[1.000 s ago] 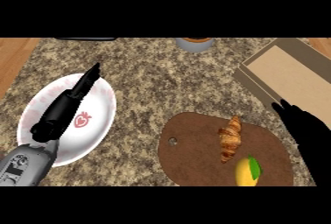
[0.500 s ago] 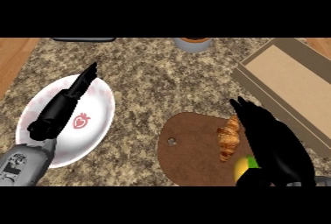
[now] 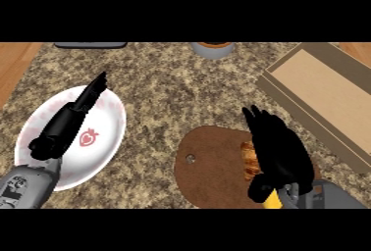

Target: Pick the croissant from the cutting board and place it in the cardboard box

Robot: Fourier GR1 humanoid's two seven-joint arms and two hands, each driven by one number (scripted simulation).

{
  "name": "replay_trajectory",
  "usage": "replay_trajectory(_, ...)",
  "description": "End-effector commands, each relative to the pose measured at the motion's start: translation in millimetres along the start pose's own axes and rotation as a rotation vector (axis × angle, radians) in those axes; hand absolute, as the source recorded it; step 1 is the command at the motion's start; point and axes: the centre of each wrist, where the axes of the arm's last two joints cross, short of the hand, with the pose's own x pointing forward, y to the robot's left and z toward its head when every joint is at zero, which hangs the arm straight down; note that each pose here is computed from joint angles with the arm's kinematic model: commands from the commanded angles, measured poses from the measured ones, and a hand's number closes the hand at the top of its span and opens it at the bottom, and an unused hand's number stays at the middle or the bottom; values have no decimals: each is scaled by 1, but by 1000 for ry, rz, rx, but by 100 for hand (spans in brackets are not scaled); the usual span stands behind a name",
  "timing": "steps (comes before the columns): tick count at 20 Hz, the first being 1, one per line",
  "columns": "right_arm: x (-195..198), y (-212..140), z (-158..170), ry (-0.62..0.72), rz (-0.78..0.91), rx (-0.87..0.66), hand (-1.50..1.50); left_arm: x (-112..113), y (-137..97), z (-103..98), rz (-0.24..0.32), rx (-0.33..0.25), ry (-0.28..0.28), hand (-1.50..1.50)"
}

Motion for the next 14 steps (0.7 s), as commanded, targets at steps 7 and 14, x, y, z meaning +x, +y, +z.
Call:
replay_trajectory(7,13,17,-22,187,96,33,-150,-1,5,12,1,5,-11,0)
replay_trajectory(14,0,40,-45,244,115,42,-150,2,2,1,15,2,5,0)
